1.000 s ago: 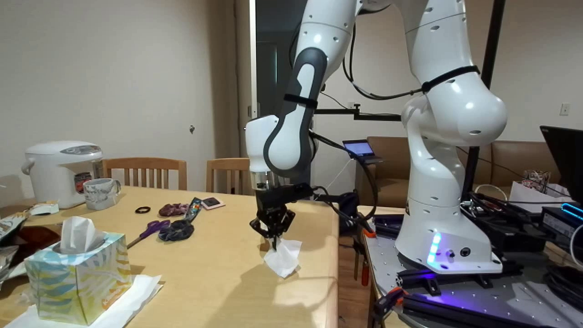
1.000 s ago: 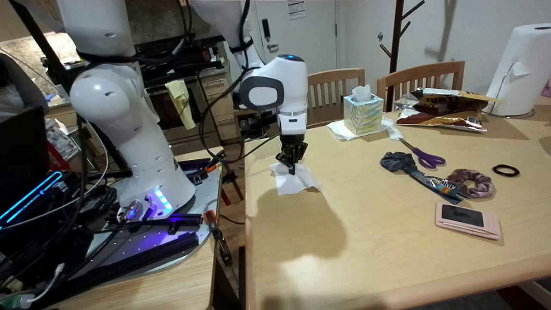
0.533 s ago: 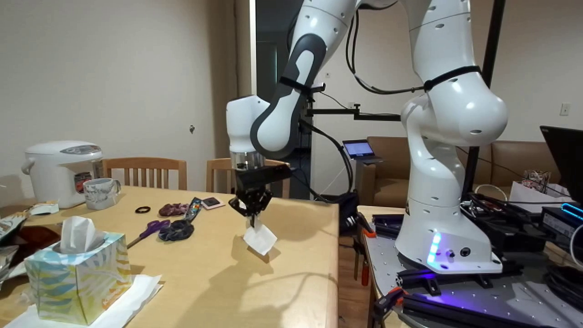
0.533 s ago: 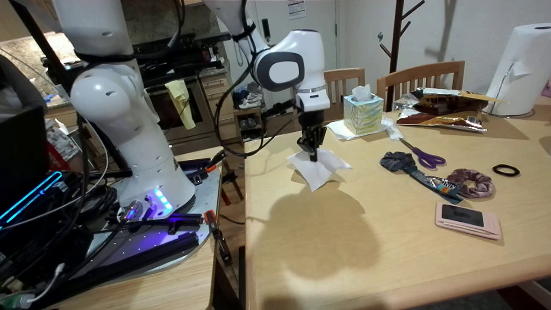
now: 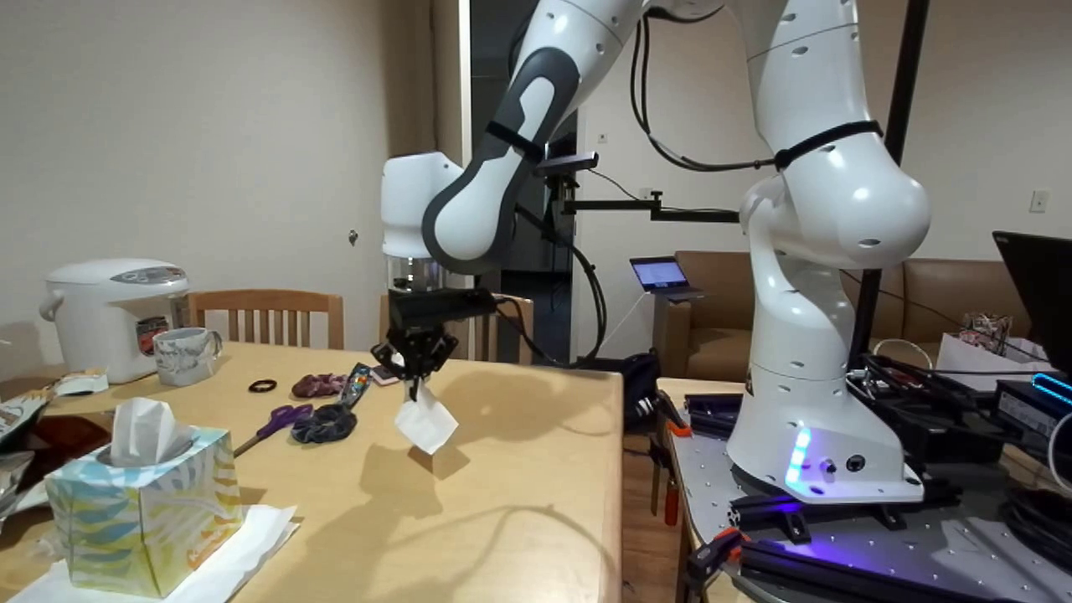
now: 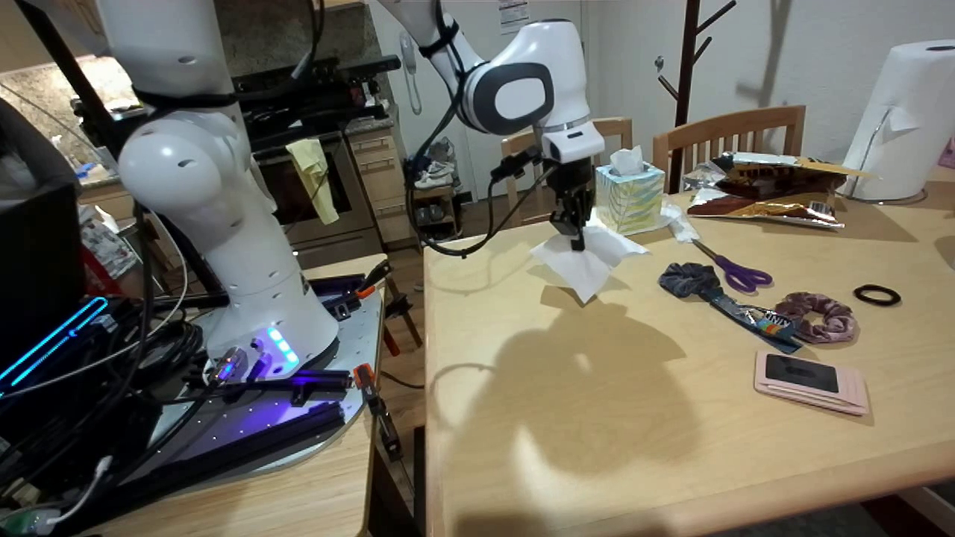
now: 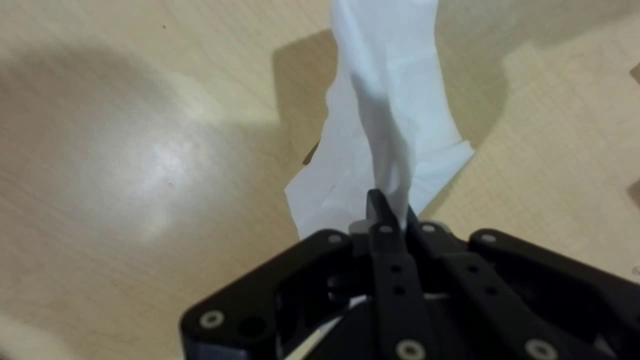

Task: Take a tissue out of the box and use it to wipe the table

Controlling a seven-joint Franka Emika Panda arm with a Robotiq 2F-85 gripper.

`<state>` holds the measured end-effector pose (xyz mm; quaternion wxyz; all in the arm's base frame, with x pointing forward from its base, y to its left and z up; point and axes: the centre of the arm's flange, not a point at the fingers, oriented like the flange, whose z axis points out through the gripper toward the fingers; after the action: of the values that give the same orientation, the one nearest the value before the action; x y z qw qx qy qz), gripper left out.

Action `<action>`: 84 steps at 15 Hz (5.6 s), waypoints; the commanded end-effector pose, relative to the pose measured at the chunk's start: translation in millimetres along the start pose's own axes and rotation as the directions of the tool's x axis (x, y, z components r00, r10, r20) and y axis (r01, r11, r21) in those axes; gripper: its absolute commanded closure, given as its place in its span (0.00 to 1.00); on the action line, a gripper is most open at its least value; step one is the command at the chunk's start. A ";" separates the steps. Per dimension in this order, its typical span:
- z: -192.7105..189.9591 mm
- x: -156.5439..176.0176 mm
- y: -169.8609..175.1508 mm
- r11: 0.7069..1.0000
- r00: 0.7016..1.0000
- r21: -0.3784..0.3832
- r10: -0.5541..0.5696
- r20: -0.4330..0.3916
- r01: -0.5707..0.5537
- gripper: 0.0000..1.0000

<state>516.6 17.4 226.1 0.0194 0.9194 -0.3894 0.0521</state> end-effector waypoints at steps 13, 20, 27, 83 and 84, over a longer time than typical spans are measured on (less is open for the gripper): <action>79.7 12.6 8.2 0.998 0.992 -0.029 0.052 0.118 -0.048 1.00; 104.3 -10.8 26.8 0.991 0.975 -0.020 0.131 0.179 -0.129 1.00; 102.8 -48.2 58.3 0.970 0.957 0.016 0.235 0.167 -0.241 1.00; -16.6 -157.4 115.0 0.950 0.955 0.112 0.282 0.093 -0.292 0.00; -21.2 -158.8 112.3 0.951 0.958 0.128 0.271 0.098 -0.282 0.00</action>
<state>375.7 53.1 174.5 -0.0428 0.8475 -0.5266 0.0509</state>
